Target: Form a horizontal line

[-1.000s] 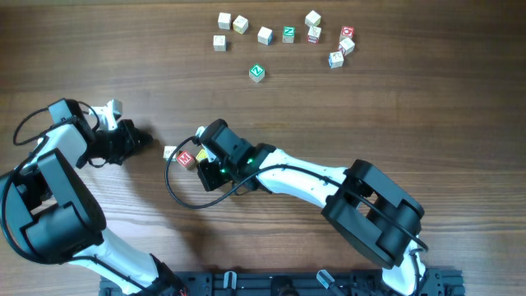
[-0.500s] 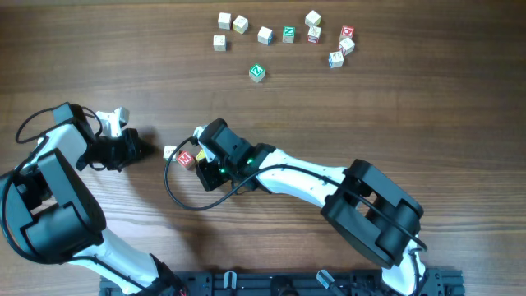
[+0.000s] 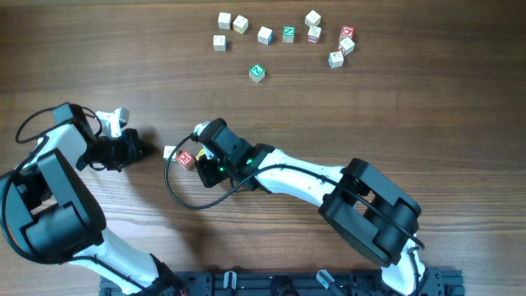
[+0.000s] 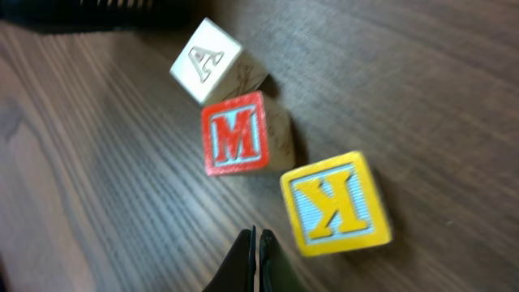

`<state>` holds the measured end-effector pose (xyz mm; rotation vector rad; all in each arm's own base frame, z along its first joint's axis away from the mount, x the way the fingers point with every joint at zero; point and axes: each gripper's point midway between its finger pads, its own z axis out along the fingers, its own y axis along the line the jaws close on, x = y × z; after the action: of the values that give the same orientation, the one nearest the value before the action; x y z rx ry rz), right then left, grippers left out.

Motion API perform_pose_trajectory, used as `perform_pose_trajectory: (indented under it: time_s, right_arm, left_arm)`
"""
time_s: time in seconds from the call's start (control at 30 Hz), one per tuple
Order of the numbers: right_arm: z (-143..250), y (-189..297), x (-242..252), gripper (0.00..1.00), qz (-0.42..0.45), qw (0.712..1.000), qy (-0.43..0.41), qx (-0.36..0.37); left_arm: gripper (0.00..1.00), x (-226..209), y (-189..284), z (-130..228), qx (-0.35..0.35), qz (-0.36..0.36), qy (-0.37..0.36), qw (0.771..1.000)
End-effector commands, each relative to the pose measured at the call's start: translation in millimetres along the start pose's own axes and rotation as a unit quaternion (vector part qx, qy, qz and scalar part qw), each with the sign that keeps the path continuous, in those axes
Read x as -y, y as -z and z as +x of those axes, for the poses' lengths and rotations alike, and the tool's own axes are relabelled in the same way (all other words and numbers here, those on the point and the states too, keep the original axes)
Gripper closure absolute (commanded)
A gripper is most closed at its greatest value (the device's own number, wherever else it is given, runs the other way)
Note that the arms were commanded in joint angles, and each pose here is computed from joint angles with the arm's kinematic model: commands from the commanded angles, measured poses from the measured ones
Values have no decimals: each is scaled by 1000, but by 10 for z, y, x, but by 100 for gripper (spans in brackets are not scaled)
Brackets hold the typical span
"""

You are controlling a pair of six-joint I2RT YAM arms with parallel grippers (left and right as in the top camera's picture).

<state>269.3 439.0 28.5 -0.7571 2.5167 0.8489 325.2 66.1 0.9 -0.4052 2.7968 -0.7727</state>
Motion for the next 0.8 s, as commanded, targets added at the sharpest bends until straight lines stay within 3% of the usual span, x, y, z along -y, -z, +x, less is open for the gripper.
perform_pose_trajectory:
  time_s: [0.0,0.3,0.57,0.77]
  right_arm:
    - [-81,-53,251,95,46,998,-26,20]
    - [-155,44,676,95,100,988,-108,33]
    - [-102,108,135,95,20,999,-38,7]
    - [-38,77,0,96,-12,997,-82,-8]
  left_arm:
    - [96,-36,-52,53,-10,1,-4,1000]
    - [96,-36,-52,53,-10,1,-4,1000]
    - [96,-8,-54,40,-7,8,-6,1000]
    - [96,-9,-54,31,-6,8,-7,1000]
